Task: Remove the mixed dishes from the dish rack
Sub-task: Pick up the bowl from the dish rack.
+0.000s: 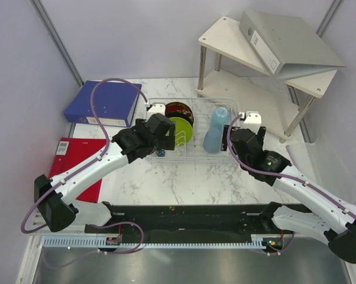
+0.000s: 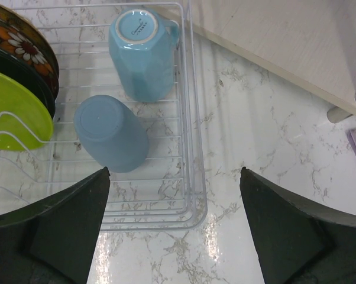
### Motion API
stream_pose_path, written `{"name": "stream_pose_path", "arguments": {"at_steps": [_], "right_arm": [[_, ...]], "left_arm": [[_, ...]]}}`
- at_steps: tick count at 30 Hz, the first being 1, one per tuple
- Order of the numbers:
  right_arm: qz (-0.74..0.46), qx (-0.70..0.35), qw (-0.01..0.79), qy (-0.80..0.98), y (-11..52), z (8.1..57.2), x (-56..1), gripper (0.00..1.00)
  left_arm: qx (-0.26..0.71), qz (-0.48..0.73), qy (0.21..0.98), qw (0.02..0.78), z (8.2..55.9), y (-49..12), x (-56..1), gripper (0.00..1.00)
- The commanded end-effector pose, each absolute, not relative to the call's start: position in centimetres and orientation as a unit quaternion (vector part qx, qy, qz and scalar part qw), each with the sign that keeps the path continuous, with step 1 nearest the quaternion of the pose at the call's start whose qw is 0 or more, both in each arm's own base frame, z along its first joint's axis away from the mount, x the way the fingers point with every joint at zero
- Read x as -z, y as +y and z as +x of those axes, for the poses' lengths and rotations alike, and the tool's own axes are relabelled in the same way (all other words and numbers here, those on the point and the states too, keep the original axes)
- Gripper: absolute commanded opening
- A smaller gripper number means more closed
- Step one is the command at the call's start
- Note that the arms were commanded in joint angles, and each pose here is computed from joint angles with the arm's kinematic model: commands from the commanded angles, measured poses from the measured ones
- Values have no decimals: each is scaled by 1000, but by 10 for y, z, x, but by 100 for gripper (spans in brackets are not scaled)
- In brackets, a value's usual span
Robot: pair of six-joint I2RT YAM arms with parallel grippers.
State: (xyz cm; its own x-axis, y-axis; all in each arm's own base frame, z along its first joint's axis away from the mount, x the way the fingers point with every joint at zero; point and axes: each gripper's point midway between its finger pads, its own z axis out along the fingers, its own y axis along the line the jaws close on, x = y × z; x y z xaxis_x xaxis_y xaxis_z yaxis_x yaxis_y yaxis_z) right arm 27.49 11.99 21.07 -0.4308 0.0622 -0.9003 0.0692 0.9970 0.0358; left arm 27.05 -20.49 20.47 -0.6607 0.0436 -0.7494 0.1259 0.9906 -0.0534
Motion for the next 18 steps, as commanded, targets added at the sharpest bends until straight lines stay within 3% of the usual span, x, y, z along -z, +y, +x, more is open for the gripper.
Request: {"name": "stream_pose_path", "arguments": {"at_steps": [1,4,10,13,18], "right_arm": [[83,19,564,822,105,277,-218,98],[55,0,561,826,113,275,-223,98],[38,-16,556,830,119,272,-221,98],[36,-20,554,831,120,271,-219,98],[37,-24,552,833,121,270,-216,98]], "left_arm": [[-44,-22,894,446,281,-163,-226,97],[-78,-37,884,460,285,-149,-230,97],[-119,-39,898,422,294,-143,-212,80],[-129,-50,902,408,296,-145,-205,41],[-142,-68,907,391,299,-150,-193,40]]}}
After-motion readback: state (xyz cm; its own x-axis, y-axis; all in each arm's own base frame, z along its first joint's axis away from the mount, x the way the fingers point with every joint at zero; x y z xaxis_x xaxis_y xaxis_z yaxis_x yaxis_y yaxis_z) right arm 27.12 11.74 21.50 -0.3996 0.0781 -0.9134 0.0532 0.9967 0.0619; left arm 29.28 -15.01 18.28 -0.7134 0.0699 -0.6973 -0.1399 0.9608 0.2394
